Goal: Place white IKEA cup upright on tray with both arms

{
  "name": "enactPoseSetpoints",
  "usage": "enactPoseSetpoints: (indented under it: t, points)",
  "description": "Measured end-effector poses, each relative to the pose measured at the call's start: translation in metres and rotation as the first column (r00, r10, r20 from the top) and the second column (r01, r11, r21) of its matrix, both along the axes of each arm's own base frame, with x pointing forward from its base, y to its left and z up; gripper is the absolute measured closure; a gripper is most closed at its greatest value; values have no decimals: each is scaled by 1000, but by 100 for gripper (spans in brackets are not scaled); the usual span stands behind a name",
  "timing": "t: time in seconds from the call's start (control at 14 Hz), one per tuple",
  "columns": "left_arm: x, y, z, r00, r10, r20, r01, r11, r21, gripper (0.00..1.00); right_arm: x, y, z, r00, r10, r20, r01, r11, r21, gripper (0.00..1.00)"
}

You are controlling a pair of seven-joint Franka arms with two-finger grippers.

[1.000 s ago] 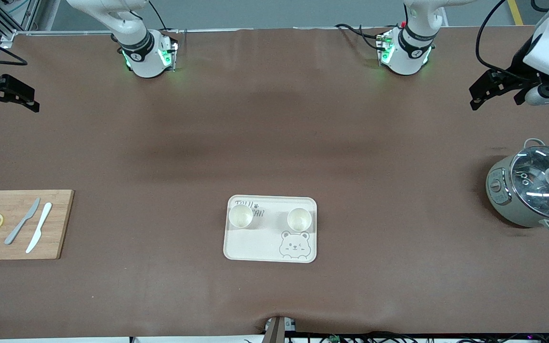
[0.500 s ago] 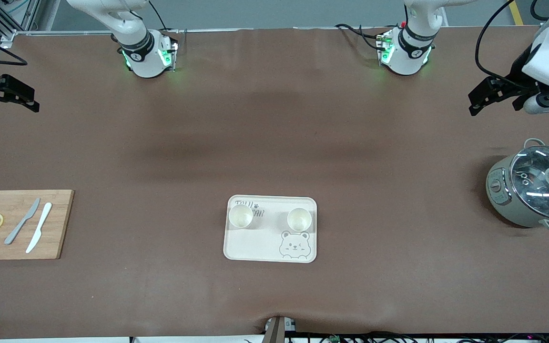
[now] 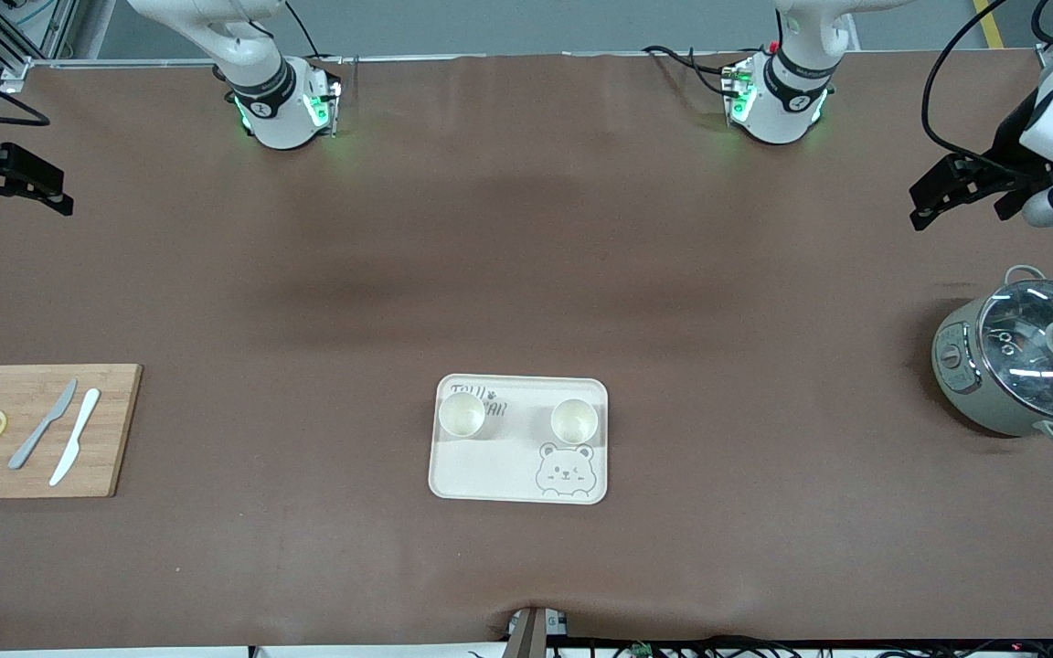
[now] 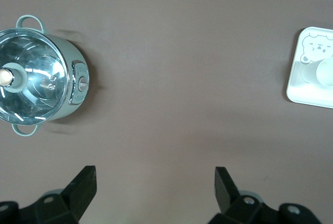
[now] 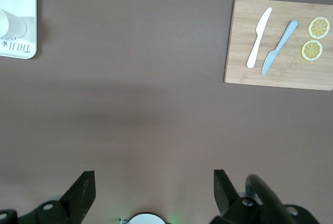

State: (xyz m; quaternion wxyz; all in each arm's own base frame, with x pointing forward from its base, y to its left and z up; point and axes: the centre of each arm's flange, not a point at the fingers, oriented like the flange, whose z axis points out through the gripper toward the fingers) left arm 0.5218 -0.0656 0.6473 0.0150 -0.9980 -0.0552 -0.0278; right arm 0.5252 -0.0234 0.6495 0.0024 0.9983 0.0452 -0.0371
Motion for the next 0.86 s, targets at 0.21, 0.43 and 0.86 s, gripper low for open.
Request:
enactPoseSetpoints:
  t: [0.21, 0.43, 0.86]
  points:
    - [0, 0, 1, 1000, 1, 0, -1, 1000, 0, 0, 0, 0, 0, 1000, 0, -1, 0, 1000, 0, 0]
    - [0, 1, 1, 1000, 2, 1, -2, 1000, 0, 0, 0, 0, 0, 1000, 0, -1, 0, 1000, 0, 0]
    - [4, 2, -2, 1000, 3, -4, -3, 1000, -2, 0, 0, 0, 0, 1000, -1, -1, 1, 1000, 0, 0]
